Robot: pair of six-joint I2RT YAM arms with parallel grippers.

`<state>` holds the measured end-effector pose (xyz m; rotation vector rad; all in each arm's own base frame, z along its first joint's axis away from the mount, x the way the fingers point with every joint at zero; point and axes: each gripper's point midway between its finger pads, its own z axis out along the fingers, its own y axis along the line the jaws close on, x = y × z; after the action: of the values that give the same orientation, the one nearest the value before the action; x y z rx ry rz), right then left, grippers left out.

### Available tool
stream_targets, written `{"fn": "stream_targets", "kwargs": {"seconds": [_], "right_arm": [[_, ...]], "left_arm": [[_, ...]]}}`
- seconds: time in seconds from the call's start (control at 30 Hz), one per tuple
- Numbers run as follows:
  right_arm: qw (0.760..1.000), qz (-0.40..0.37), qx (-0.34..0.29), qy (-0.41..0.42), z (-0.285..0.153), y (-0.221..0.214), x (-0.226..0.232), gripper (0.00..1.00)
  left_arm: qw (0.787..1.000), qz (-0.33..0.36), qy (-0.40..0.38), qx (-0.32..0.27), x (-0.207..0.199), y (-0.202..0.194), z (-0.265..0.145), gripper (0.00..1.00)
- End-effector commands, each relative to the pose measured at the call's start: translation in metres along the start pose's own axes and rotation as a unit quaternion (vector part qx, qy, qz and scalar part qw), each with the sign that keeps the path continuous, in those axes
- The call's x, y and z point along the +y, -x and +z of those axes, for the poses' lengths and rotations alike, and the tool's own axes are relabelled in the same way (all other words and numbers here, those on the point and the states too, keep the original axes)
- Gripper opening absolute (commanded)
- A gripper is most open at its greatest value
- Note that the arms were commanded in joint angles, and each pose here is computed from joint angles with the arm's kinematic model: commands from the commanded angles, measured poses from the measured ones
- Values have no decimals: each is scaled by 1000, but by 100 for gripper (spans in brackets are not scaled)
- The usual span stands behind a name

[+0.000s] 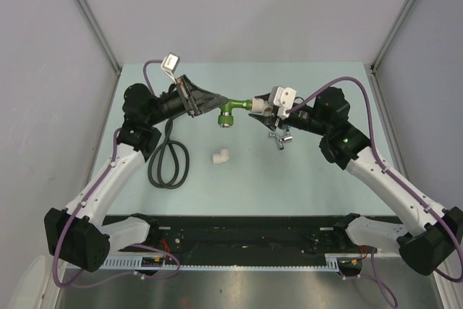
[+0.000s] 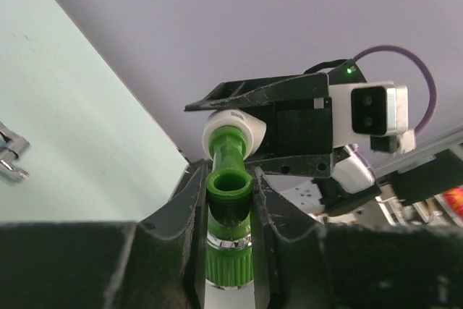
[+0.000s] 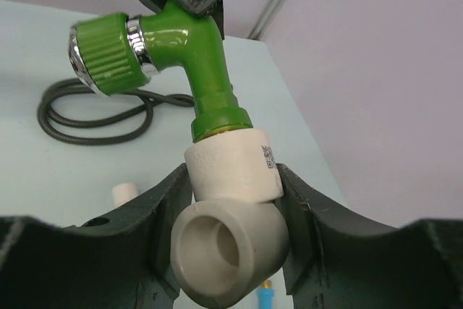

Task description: Install the water faucets

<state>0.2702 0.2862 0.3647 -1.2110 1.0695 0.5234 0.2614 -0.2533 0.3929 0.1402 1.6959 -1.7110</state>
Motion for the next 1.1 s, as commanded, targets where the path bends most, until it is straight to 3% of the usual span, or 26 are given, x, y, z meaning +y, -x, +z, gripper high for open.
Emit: {"fn": "stream_targets", "kwargs": {"seconds": [0.0, 0.2, 0.43, 0.57, 0.87, 1.07], "right_arm": [[995, 64, -63, 44, 1, 38, 10, 0], [966, 211, -110, 100, -9, 64, 9, 0], [912, 335, -151, 181, -20, 92, 10, 0], [879, 402, -146, 213, -17, 93, 13, 0], [798, 533, -111, 257, -16, 90, 17, 0], [757, 601, -70, 246, -9, 72, 15, 0]], "left_arm": [[985, 162, -46, -39, -40, 21, -5, 0], [937, 334, -63, -75, -62, 21, -23, 0], [860, 494, -94, -87, -90, 5, -46, 0], [805, 578, -106, -81, -88, -9, -53, 0], [691, 709, -135, -49, -75, -40, -65, 0], [649, 747, -138, -30, -75, -49, -69, 1]]}}
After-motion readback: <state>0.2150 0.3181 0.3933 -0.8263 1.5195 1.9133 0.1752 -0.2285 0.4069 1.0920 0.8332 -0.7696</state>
